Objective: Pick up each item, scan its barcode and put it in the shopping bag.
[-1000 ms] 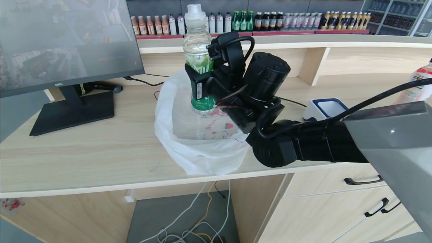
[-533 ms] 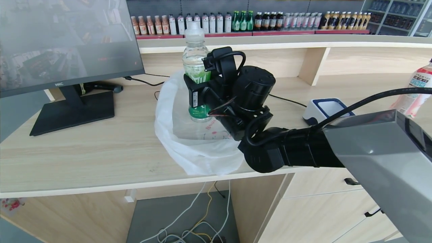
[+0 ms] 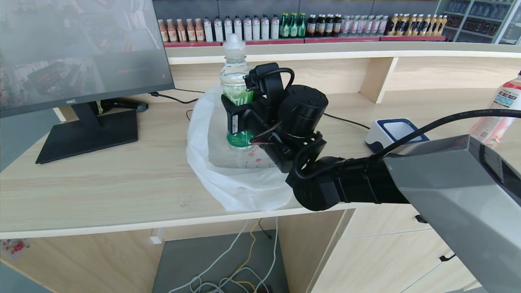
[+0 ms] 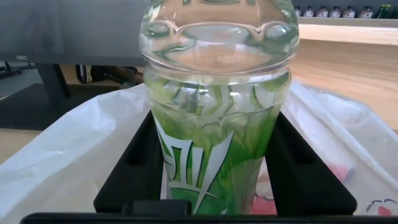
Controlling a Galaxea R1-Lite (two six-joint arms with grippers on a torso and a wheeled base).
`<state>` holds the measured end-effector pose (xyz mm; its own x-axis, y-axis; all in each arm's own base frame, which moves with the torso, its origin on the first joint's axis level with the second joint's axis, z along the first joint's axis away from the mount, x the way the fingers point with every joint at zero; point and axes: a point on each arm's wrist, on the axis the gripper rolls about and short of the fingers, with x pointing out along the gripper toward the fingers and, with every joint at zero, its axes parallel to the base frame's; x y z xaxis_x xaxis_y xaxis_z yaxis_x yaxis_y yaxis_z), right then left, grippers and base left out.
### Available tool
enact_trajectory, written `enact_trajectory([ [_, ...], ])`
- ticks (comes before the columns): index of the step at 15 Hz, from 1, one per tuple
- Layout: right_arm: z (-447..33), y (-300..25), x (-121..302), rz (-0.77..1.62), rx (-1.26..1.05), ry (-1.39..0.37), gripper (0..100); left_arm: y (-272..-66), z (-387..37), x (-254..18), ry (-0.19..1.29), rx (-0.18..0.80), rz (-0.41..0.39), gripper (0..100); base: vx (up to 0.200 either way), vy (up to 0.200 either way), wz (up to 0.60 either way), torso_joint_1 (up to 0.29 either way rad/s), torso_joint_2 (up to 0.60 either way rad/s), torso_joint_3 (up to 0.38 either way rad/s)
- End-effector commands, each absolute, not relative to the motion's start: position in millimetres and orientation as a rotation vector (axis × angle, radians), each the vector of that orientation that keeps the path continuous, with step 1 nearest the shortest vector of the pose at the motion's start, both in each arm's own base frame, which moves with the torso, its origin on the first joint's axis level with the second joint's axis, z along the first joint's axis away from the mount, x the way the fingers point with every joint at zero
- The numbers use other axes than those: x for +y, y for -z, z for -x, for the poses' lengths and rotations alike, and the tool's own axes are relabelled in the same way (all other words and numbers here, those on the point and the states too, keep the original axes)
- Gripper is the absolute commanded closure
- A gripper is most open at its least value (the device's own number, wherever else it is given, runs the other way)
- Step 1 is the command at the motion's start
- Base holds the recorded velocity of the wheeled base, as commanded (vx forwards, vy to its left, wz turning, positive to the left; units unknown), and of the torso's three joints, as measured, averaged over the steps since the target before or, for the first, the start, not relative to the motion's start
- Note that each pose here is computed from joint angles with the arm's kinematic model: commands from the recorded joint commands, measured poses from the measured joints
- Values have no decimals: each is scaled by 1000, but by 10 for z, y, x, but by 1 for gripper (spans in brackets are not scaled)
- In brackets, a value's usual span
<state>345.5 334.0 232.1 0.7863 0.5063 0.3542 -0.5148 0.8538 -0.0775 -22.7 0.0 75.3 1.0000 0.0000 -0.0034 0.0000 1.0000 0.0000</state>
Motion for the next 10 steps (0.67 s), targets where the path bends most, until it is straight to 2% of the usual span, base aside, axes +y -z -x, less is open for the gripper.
enact_trajectory([
  [1, -3462, -2280, 3360, -22, -368, -553, 100, -754, 227, 0, 0, 3, 0, 0, 0, 0, 0, 0, 0, 0],
  [10, -3495, -2080, 3377, -55, -297, -523, 100, -754, 227, 0, 0, 3, 0, 0, 0, 0, 0, 0, 0, 0],
])
